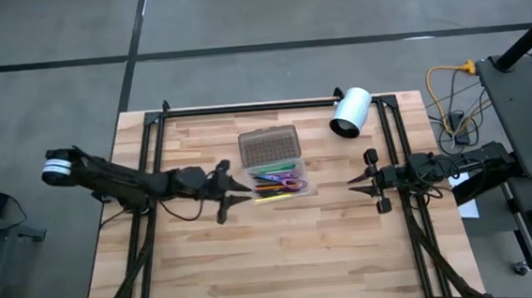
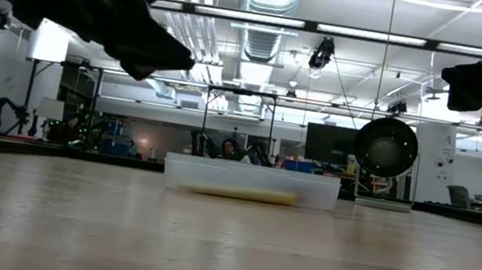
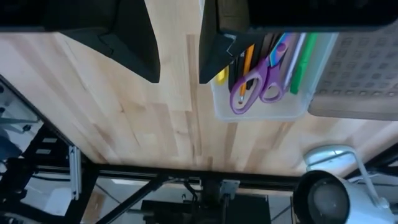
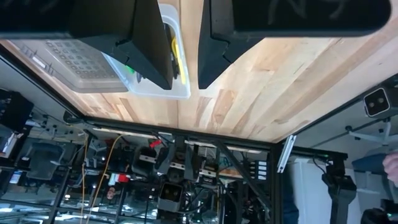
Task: Pick & place school supplies into a supply box
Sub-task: Return to Home Position
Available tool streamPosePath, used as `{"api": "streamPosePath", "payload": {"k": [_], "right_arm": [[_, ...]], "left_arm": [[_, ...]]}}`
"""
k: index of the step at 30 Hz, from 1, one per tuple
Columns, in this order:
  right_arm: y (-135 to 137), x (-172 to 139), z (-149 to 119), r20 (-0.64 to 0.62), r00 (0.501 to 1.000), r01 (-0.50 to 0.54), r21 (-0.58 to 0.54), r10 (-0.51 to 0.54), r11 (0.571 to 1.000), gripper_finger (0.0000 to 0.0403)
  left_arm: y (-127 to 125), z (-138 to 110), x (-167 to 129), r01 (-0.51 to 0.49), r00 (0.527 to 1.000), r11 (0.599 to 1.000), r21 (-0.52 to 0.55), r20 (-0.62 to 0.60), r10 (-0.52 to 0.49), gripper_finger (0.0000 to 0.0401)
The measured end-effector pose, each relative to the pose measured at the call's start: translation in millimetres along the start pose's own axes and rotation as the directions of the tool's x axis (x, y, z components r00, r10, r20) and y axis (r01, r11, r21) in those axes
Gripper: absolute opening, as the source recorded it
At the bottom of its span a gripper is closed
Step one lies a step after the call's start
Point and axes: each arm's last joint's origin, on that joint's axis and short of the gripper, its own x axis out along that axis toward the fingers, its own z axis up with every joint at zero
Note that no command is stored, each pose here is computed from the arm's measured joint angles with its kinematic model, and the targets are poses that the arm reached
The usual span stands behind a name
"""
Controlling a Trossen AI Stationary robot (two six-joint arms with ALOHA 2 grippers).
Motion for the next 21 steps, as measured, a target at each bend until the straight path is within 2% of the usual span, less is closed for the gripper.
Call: {"api": "streamPosePath", "payload": {"k": [12,21], "right_arm": [[0,0,0,-0.001,1.0,0.0,0.0,0.0,1.0,0.0068],[0,0,0,0.0,1.0,0.0,0.0,0.0,1.0,0.0068]], "left_arm": [[0,-12,-57,0.021,0.986,1.0,-0.015,0.167,-0.018,0.0096],[1,-25,-83,0.048,0.965,0.999,-0.019,0.26,-0.042,0.0096]]}}
